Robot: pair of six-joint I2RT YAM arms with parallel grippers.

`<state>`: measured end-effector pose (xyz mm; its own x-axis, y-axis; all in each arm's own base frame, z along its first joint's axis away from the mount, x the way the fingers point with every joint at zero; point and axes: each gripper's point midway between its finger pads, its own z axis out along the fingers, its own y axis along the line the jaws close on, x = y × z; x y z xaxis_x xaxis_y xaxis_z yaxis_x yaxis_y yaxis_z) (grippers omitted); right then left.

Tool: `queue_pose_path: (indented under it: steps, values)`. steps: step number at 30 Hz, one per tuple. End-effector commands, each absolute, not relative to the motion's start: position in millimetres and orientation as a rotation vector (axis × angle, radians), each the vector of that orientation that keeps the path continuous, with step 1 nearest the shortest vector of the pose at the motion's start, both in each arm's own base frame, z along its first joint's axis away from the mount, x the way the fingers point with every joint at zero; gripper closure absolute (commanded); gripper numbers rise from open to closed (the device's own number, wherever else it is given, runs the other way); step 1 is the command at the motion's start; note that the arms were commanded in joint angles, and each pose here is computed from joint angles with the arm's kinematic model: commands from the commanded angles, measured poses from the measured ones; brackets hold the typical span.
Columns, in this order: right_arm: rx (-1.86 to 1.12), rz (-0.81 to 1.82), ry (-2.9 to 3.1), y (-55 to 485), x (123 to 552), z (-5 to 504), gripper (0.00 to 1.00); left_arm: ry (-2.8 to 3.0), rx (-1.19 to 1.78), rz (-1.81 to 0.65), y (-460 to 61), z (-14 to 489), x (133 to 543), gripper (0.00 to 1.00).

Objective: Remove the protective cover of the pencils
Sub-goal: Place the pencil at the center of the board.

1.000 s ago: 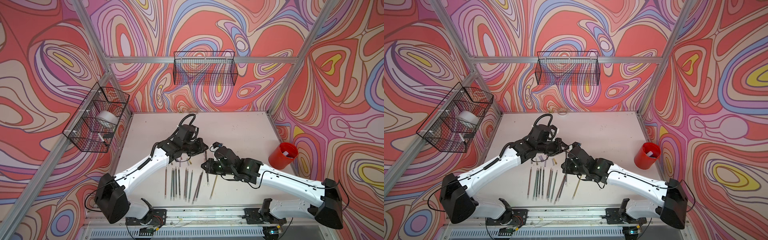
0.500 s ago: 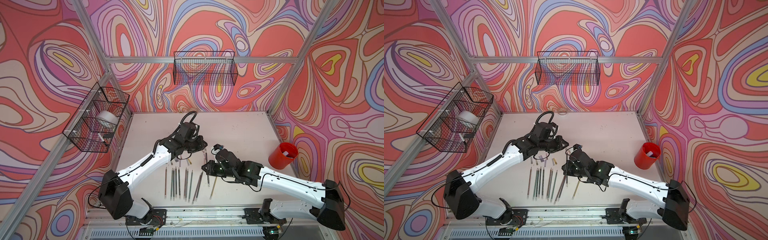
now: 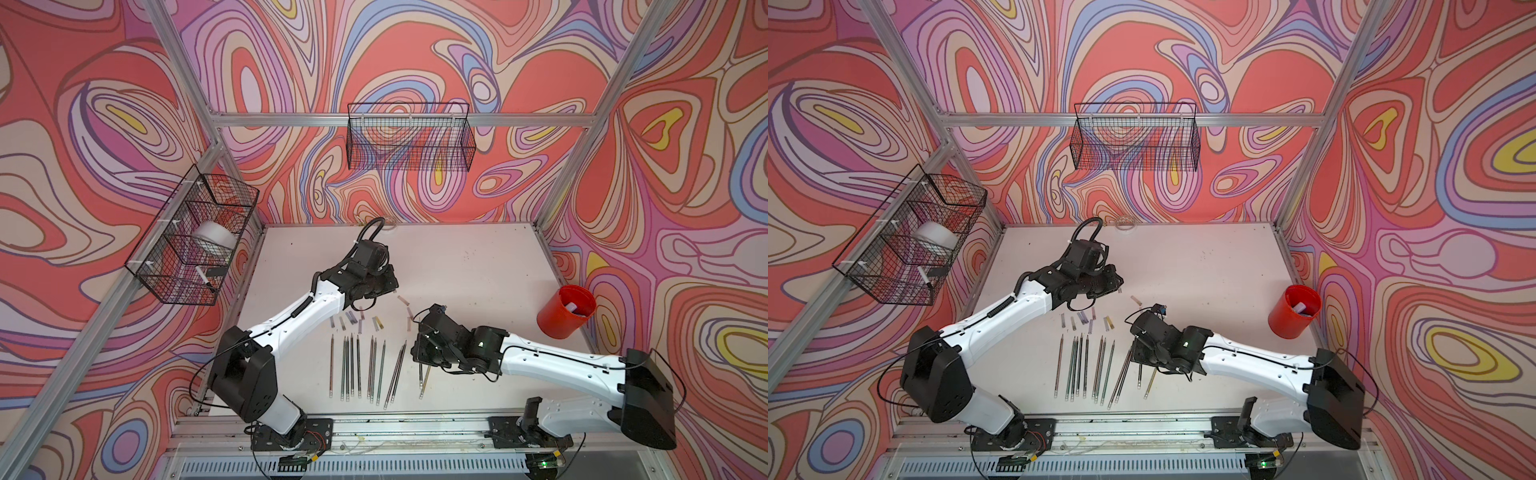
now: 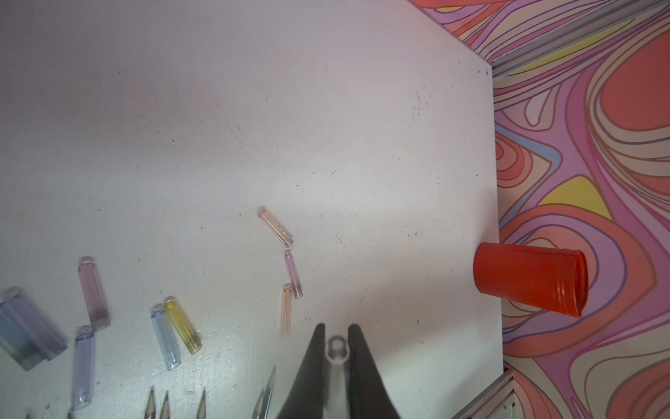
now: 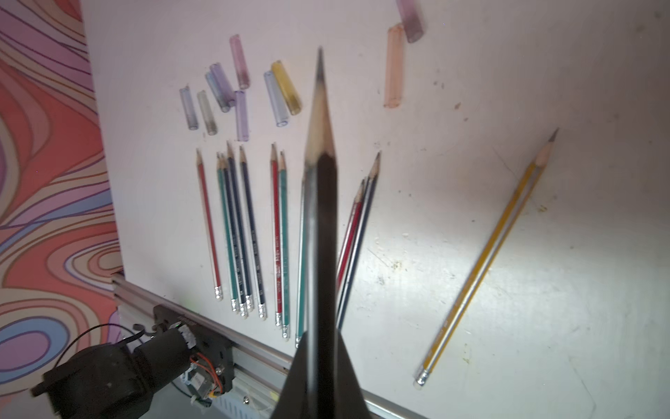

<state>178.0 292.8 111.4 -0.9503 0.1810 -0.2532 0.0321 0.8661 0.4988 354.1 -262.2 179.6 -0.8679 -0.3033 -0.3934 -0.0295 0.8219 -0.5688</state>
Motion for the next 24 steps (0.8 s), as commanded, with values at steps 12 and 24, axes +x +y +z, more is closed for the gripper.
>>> queue_pose_path:
  steps: [12, 24]
  values:
    - [0.240, 0.508, 2.896, 280, 168, 46, 1.00, 2.824, -0.274, -0.565, -261, 79, 337, 0.87]
    - [0.235, 0.432, 2.975, 283, 163, 21, 0.98, 2.939, -0.289, -0.518, -271, 36, 336, 0.84]
